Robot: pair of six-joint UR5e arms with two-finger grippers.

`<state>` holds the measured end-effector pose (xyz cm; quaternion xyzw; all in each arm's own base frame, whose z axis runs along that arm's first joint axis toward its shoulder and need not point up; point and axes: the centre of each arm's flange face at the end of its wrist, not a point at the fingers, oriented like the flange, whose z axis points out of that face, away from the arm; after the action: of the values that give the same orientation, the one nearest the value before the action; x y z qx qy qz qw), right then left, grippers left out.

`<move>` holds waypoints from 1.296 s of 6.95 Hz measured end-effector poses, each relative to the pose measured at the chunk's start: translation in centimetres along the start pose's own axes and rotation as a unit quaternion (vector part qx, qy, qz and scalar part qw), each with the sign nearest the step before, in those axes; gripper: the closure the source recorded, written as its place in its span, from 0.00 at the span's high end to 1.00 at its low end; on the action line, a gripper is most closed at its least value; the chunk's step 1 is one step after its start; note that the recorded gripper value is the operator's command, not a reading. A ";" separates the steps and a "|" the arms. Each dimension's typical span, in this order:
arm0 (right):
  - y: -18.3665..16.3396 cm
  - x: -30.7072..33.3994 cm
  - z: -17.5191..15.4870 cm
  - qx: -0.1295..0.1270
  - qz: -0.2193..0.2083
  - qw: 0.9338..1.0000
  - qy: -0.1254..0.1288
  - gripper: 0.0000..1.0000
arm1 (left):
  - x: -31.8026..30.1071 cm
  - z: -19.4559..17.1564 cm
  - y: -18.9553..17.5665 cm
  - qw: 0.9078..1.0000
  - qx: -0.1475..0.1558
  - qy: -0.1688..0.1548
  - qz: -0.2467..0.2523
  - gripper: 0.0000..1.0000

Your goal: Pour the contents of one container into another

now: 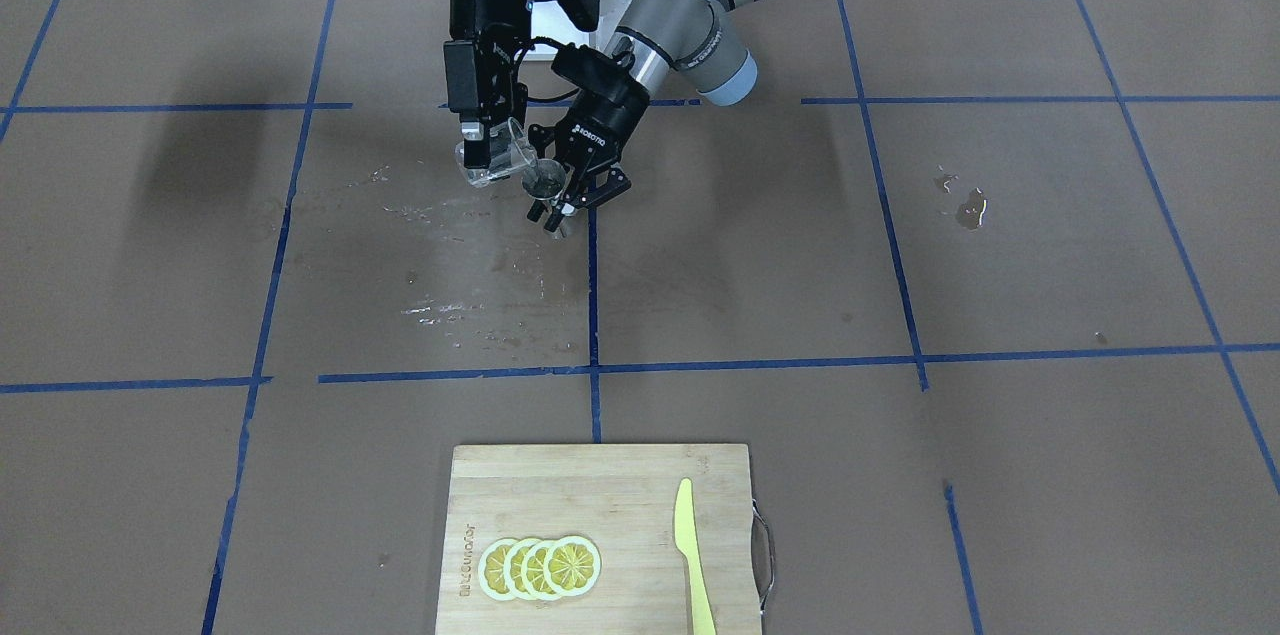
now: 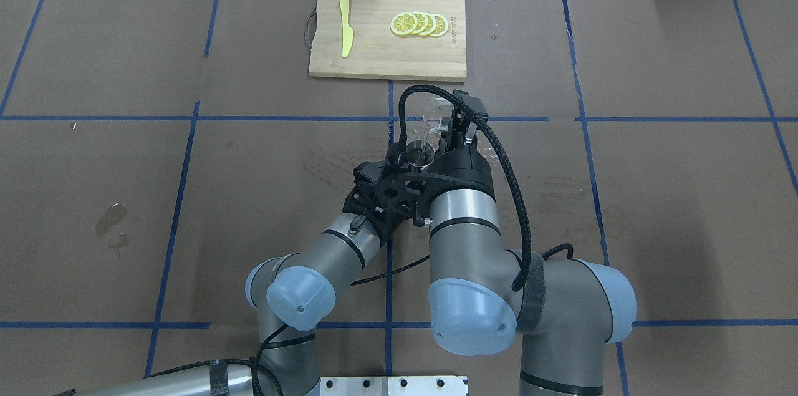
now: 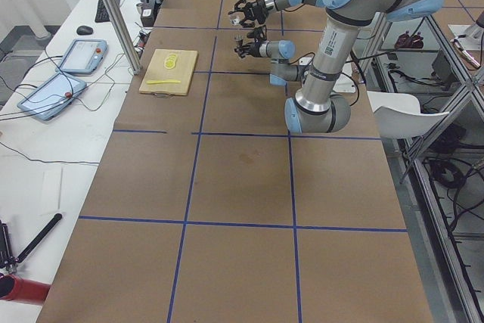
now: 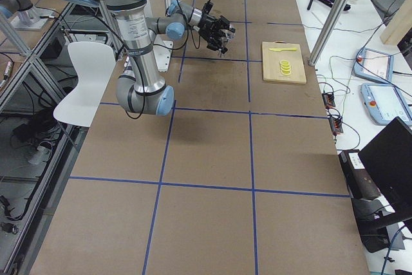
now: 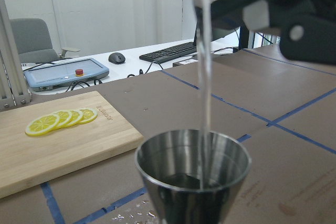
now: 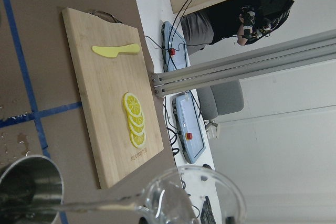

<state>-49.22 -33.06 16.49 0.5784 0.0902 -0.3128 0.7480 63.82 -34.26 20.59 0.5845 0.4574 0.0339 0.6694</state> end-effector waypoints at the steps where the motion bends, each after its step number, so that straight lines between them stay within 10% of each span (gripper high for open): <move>1: 0.0 0.1 0.1 0.000 -0.007 1.000 0.001 0.00 | 0.0 0.0 0.0 1.000 0.000 0.000 0.000 0.00; 4: -0.1 0.4 0.1 0.002 0.025 1.000 0.003 0.00 | 0.0 0.0 0.0 1.000 0.000 0.000 0.000 0.00; 6: -0.6 0.7 -0.2 0.005 0.165 0.986 -0.006 0.00 | -0.1 0.0 -0.2 1.000 0.002 -0.001 -0.001 0.00; 7: -0.8 0.9 -0.4 0.011 0.275 0.961 -0.022 0.00 | -0.6 0.0 -0.6 1.000 0.006 -0.004 -0.002 0.00; 9: 1.1 0.9 -0.2 0.033 0.454 0.888 -0.065 0.00 | -4.6 -2.3 -1.1 1.000 0.020 -0.014 -0.008 0.00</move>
<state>-47.87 -33.09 16.90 0.5587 -0.2411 0.0214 0.7933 59.09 -35.58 22.54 0.5945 0.4530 0.0116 0.6642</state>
